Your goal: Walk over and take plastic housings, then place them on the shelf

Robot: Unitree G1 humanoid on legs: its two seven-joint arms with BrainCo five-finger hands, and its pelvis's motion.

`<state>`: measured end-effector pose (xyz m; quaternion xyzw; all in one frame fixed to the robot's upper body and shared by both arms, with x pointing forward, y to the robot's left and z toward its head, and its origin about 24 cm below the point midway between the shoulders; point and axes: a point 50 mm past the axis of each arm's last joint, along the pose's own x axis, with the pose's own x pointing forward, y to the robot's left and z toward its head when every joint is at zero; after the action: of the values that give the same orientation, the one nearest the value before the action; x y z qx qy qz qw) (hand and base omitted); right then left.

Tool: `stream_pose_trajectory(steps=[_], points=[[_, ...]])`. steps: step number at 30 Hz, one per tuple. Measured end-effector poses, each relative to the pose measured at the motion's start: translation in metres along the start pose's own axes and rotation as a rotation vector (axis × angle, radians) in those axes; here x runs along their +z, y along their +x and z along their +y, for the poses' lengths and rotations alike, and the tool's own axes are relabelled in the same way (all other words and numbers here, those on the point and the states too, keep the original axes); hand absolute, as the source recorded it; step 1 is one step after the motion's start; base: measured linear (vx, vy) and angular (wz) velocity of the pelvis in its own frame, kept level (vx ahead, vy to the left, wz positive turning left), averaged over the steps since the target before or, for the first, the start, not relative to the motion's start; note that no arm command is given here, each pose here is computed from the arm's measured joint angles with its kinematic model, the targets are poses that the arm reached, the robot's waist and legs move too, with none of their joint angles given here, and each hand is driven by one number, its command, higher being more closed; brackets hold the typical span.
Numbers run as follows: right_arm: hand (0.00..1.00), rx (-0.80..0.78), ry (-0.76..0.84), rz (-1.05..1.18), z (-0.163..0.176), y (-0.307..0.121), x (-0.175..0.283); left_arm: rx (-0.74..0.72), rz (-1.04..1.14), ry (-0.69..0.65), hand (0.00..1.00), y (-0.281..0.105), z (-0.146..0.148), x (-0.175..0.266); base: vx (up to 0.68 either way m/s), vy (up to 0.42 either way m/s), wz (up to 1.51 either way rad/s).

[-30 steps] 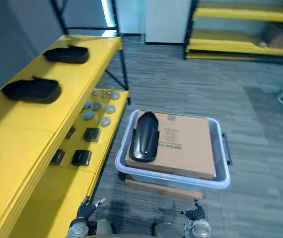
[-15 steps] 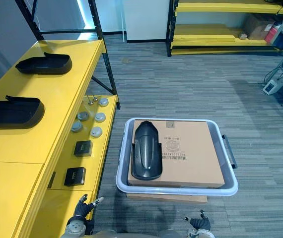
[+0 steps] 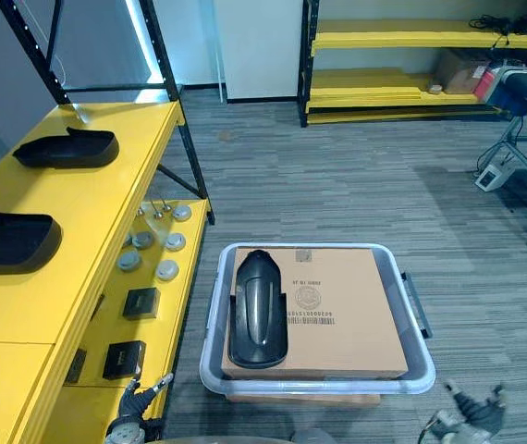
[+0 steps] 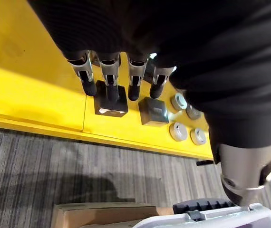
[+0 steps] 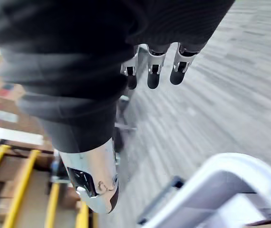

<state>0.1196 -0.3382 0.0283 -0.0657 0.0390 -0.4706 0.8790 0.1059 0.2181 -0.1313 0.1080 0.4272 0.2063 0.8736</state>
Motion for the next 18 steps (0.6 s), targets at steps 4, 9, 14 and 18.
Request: stream_pose_trajectory(steps=[4, 9, 14, 18], points=[[0.00, 0.200, 0.017, -0.144, 0.036, -0.010, 0.027, -0.003, 0.012, 0.009, 0.00, -0.001, 0.001, -0.005, -0.08, 0.011, 0.05], [0.00, 0.431, -0.039, -0.208, 0.078, -0.021, 0.035, -0.033, -0.016, 0.027, 0.00, -0.002, -0.005, -0.001, -0.05, 0.016, 0.15], [0.00, 0.621, -0.108, -0.225, 0.118, -0.030, 0.030, -0.034, -0.046, 0.038, 0.00, 0.000, -0.003, 0.004, -0.05, 0.011, 0.34], [0.00, 0.714, -0.220, -0.151, 0.143, -0.037, 0.008, -0.048, -0.056, 0.055, 0.00, -0.001, -0.006, 0.005, -0.05, -0.015, 0.48]])
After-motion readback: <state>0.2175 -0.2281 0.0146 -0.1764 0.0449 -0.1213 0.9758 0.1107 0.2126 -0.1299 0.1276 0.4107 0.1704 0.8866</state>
